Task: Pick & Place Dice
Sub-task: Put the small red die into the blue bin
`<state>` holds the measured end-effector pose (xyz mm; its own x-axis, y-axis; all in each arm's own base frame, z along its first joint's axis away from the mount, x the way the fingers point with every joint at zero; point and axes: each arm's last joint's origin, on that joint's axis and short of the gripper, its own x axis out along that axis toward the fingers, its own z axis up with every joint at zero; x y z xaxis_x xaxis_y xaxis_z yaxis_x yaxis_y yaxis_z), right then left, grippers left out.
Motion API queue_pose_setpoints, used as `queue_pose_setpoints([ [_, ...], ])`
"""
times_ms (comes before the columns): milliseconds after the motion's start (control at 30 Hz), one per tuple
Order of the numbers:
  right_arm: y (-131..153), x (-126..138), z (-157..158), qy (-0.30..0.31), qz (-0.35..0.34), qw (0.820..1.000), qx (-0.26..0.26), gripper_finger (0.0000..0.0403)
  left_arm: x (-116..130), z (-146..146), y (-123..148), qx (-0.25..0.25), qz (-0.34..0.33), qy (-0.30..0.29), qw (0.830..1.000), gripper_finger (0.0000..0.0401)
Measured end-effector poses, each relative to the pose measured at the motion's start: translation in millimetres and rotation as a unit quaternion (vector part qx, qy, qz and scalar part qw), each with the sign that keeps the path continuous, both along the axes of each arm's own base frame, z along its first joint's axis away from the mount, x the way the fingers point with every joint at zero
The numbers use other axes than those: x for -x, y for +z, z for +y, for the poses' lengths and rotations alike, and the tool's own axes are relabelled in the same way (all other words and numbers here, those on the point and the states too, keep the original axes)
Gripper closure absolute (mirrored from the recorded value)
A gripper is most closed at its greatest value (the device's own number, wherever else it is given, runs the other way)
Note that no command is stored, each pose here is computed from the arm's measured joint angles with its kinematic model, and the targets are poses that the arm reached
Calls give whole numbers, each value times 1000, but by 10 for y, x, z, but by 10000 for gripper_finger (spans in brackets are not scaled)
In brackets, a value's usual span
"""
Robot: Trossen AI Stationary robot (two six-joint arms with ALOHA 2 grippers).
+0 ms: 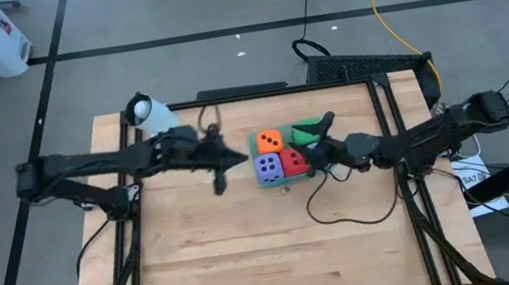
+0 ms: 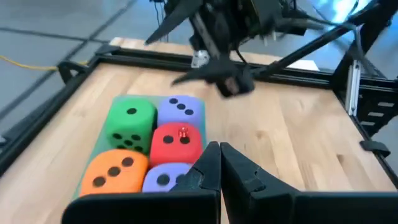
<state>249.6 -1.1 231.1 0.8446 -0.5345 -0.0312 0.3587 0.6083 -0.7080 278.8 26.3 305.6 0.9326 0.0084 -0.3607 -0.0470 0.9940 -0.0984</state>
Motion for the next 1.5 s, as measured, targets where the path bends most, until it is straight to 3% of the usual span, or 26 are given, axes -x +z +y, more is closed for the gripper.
queue_pose_setpoints([
  [167, 167, 212, 72, 28, -43, 994, -100, 175, 475, -197, -124, -19, -37, 1, 999, 401],
  [300, 166, 335, 99, 34, -39, 984, -172, 185, 834, -314, -417, -17, -81, -18, 996, 401],
  [500, 84, 362, 118, 57, -14, 970, -237, 221, 1129, -363, -884, -12, -123, -23, 992, 401],
  [733, 113, 330, 137, 88, -48, 953, -288, 286, 1191, -357, -1024, -35, -123, -25, 991, 392],
  [967, 105, 329, 135, 78, -70, 935, -338, 392, 1190, -356, -1024, -39, -124, -24, 991, 397],
  [1200, -31, 300, 146, 65, -60, 884, -458, 392, 1191, -357, -1024, -39, -124, -24, 991, 384],
  [1500, -366, 136, 177, 38, 13, 874, -484, 402, 1189, -355, -1014, -39, -129, -21, 991, 380],
])
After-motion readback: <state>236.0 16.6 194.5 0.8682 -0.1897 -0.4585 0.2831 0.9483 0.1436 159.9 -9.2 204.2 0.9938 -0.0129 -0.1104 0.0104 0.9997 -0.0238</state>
